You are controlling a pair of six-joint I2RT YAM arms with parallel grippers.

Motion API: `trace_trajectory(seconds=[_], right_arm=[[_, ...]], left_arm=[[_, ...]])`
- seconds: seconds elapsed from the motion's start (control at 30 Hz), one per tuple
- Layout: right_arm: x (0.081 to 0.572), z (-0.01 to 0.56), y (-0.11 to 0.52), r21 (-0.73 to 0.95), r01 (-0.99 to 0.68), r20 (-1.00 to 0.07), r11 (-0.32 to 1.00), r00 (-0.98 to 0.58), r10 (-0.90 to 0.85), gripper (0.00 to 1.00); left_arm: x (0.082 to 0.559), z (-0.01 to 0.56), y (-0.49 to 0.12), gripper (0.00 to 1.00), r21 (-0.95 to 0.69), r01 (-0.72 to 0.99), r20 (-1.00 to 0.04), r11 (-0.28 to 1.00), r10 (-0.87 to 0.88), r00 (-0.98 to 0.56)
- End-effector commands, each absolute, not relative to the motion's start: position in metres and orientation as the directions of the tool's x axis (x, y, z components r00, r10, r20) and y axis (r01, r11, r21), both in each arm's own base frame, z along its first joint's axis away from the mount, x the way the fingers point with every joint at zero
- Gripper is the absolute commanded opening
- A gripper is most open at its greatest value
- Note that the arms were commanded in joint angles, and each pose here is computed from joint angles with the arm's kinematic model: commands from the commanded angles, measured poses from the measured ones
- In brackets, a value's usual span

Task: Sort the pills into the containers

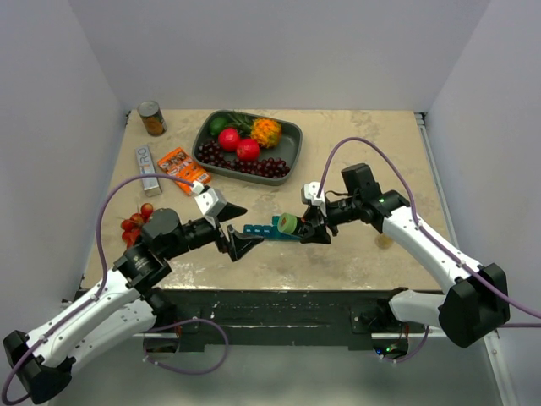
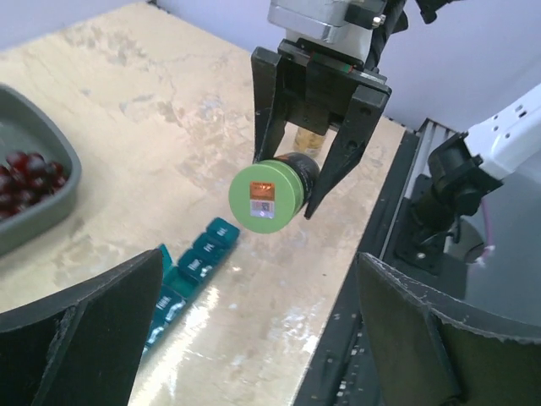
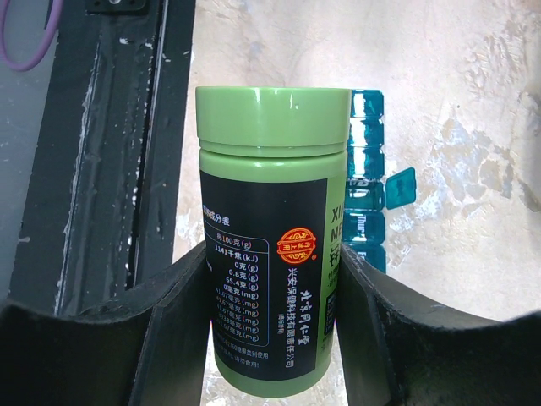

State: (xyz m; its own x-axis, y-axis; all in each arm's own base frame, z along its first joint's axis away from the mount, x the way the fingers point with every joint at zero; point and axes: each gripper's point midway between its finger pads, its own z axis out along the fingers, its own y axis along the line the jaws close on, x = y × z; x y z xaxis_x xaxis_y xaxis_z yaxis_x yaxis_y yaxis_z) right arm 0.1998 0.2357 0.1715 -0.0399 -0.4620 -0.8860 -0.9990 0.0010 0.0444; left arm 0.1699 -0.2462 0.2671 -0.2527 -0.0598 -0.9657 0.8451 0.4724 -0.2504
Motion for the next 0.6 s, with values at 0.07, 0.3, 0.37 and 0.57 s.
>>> trace_trajectory(seconds=[0.07,0.3,0.37,0.57], right_arm=[[0.190,0.186,0.239,0.006,-0.998,-0.911,-0.066,0.022,-0.411,0.00],[0.188,0.187,0.239,0.003,-0.997,-0.913,-0.077,0.029,-0.406,0.00],[0.187,0.186,0.239,0.005,-0.997,-0.913,-0.080,0.028,-0.407,0.00],[0.185,0.185,0.238,0.009,-0.996,-0.914,-0.090,0.028,-0.404,0.00]], left_arm=[[0.174,0.286,-0.257,1.00,0.039,0.923,-0.999,0.383,0.008,0.039],[0.161,0.285,-0.272,1.00,0.123,0.961,-0.992,0.249,-0.003,0.127],[0.159,0.284,-0.276,1.00,0.123,0.967,-0.992,0.224,-0.007,0.128],[0.160,0.283,-0.281,0.99,0.127,0.972,-0.991,0.200,-0.005,0.131]])
